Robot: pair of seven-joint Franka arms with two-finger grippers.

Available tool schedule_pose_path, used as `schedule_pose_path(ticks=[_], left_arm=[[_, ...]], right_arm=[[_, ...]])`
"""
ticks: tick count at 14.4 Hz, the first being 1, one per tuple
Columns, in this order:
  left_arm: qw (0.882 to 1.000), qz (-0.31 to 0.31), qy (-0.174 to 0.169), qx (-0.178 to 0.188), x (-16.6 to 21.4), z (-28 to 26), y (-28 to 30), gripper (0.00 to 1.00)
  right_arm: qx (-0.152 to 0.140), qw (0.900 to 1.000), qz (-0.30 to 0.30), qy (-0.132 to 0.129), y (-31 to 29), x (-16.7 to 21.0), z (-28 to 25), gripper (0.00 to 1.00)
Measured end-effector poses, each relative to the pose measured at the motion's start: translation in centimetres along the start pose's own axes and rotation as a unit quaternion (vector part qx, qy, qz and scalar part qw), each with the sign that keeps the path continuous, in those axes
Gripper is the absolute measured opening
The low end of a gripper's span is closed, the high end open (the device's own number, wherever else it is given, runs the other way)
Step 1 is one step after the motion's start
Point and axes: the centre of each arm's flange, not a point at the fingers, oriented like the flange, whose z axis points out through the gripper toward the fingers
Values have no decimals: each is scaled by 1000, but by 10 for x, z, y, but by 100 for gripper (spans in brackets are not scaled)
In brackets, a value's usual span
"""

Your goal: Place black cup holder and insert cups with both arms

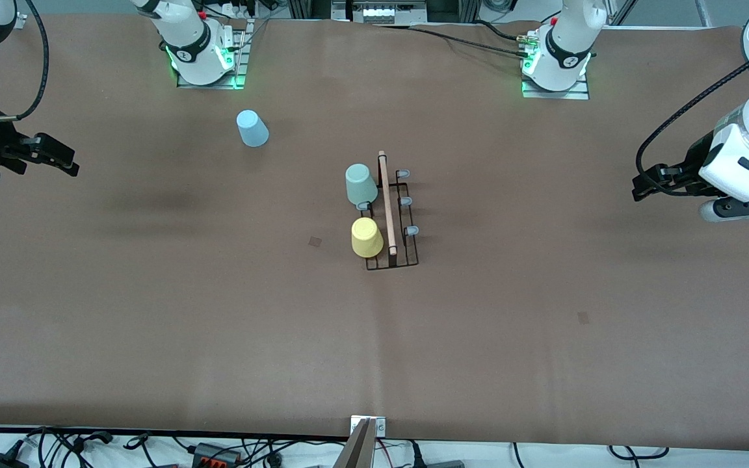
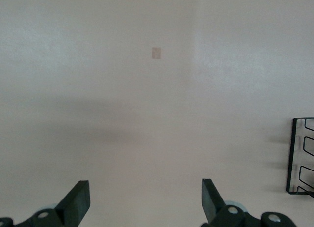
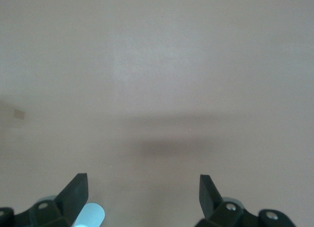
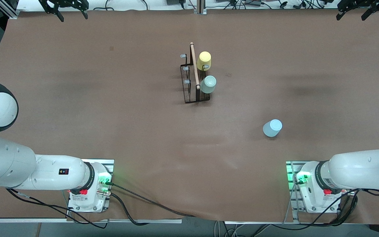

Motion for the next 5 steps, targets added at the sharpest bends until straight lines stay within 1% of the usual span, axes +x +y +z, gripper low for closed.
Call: schedule_pose_path(ticks=[5], left_arm=[[1000, 0, 0, 0, 0, 0, 0, 100]], right_arm=[[0, 1000, -1, 1, 0, 0, 0, 100]])
